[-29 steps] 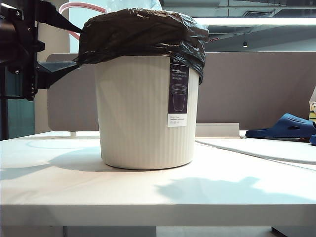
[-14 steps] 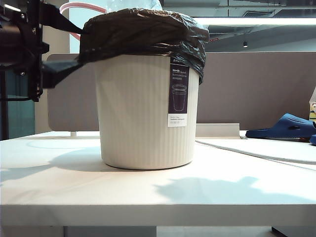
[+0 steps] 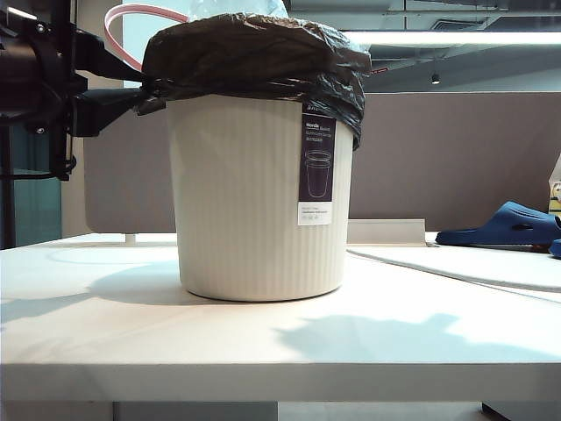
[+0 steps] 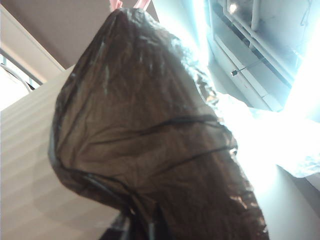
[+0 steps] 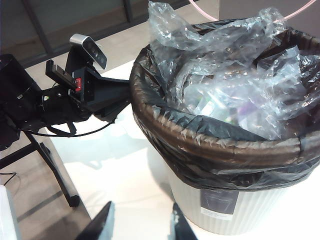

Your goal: Open the ring lid of the trash can, pull out the black garbage bag inside, and place it on the table.

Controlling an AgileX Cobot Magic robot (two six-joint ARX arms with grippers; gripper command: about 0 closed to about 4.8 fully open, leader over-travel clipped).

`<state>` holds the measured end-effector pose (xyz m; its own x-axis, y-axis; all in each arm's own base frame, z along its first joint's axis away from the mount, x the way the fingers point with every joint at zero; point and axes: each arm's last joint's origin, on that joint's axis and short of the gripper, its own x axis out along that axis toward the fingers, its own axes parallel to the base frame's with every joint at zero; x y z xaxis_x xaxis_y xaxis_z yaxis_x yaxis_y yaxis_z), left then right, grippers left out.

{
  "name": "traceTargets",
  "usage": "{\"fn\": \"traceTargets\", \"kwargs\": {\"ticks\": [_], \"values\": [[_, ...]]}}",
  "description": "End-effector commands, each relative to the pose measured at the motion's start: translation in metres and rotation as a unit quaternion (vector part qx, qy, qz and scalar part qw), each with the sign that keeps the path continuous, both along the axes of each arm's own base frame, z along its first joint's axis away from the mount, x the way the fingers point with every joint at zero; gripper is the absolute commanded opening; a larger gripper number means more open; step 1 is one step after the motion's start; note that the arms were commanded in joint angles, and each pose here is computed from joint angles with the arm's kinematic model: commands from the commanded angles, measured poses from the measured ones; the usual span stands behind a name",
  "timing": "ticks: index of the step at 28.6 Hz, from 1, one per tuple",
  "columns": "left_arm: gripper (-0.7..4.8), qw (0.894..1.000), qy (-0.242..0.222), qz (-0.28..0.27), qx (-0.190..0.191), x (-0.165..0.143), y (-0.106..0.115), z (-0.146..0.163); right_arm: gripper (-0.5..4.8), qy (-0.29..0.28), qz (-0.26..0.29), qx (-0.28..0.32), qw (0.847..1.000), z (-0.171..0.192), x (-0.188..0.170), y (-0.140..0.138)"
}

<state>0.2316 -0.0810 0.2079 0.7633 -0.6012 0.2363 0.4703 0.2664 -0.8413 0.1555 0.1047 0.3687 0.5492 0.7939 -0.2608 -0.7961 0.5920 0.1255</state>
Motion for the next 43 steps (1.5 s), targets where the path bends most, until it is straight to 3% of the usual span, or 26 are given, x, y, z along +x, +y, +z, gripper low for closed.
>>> {"fn": "traceTargets", "kwargs": {"ticks": [1,11,25,43], "values": [[0.01,1.0,-0.016,-0.008,-0.002,-0.001,0.0,0.004,1.43,-0.008,0.003,0.007,1.0,0.003,-0.001,0.0],[-0.06,0.999,-0.044,-0.017,-0.021,-0.003,0.0,0.011,1.43,-0.009,0.003,0.007,1.0,0.003,-0.001,0.0],[-0.06,0.995,-0.023,-0.084,-0.047,-0.006,-0.002,0.012,1.43,-0.009,0.001,0.006,1.0,0.003,-0.001,0.0],[-0.06,0.991,-0.101,-0.057,-0.067,-0.021,0.004,0.039,1.34,-0.009,0.001,0.006,1.0,0.003,-0.001,0.0]]}}
